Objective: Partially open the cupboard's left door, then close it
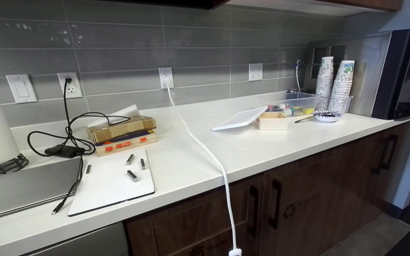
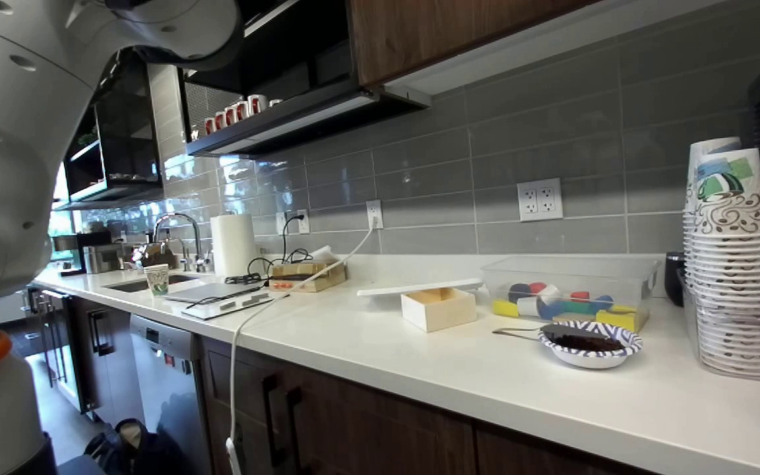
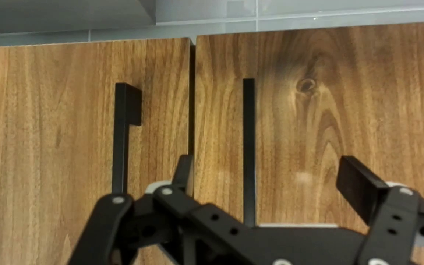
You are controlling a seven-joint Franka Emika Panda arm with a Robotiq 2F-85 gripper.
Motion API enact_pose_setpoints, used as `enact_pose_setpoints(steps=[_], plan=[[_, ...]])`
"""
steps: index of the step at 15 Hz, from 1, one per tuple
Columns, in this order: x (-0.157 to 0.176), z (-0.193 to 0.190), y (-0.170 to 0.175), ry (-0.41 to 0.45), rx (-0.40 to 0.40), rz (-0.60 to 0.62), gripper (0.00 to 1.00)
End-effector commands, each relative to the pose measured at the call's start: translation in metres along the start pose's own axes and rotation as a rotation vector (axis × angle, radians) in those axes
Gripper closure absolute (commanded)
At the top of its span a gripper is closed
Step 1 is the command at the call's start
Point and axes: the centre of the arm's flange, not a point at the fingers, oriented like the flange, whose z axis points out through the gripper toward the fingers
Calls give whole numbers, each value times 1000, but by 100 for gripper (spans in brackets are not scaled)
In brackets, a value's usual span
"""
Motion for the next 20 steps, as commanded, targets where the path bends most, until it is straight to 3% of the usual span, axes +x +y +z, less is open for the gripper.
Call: enact_pose_setpoints(steps=[1, 16, 17, 18, 20], plan=[[66, 29, 24, 42, -51, -4, 0], [67, 73, 8, 108, -74, 0, 0], [67, 74, 9, 109, -72, 1, 25], [67, 74, 9, 107, -67, 2, 25], [66, 75, 11, 107, -53, 4, 42]])
